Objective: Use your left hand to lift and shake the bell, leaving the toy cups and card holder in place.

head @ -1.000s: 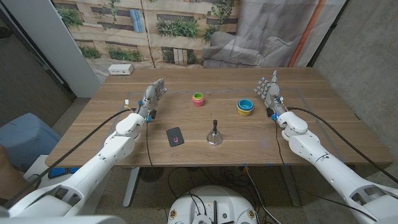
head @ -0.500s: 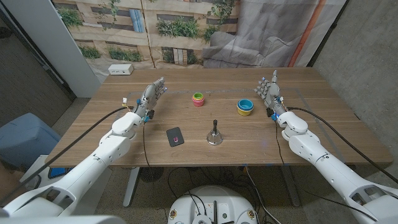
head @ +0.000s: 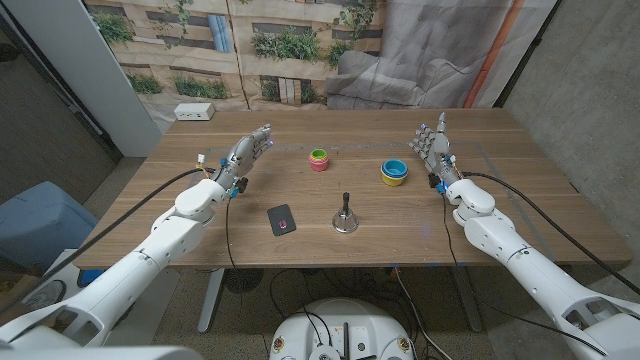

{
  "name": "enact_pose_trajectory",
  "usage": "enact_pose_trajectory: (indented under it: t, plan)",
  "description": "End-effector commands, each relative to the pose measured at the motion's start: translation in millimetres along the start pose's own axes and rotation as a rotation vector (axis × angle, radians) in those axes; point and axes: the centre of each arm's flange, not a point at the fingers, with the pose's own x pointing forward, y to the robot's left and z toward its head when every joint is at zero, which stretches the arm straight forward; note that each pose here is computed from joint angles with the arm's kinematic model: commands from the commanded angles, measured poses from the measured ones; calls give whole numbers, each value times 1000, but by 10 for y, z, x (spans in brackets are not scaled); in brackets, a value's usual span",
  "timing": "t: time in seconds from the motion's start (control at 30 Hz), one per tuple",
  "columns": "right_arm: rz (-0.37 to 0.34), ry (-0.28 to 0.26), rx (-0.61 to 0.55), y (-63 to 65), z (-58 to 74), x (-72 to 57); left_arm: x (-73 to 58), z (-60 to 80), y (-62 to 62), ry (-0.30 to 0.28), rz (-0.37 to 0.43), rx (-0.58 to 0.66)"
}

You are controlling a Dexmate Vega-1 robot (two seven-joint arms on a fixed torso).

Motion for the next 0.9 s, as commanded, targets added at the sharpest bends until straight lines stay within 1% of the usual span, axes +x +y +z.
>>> enact_pose_trajectory:
  t: [0.03,0.17,0.3,0.63,0.8,0.9]
  plan:
    - [0,0,0,0,-1,-2,-107,149,-190,-18,-115,67]
    - [0,0,0,-2,-1,-2,-145,186,-229,-28,-149,77]
    - [0,1,0,-1,-2,-2,-156,222,-266,-44,-190,99]
    - [0,0,0,5,-3,1,-213,285,-325,-51,-291,143]
    - [0,0,0,2,-4,4,-276,301,-382,-51,-330,147]
    - [0,0,0,-1,-4,5,-311,329,-421,-61,-357,167]
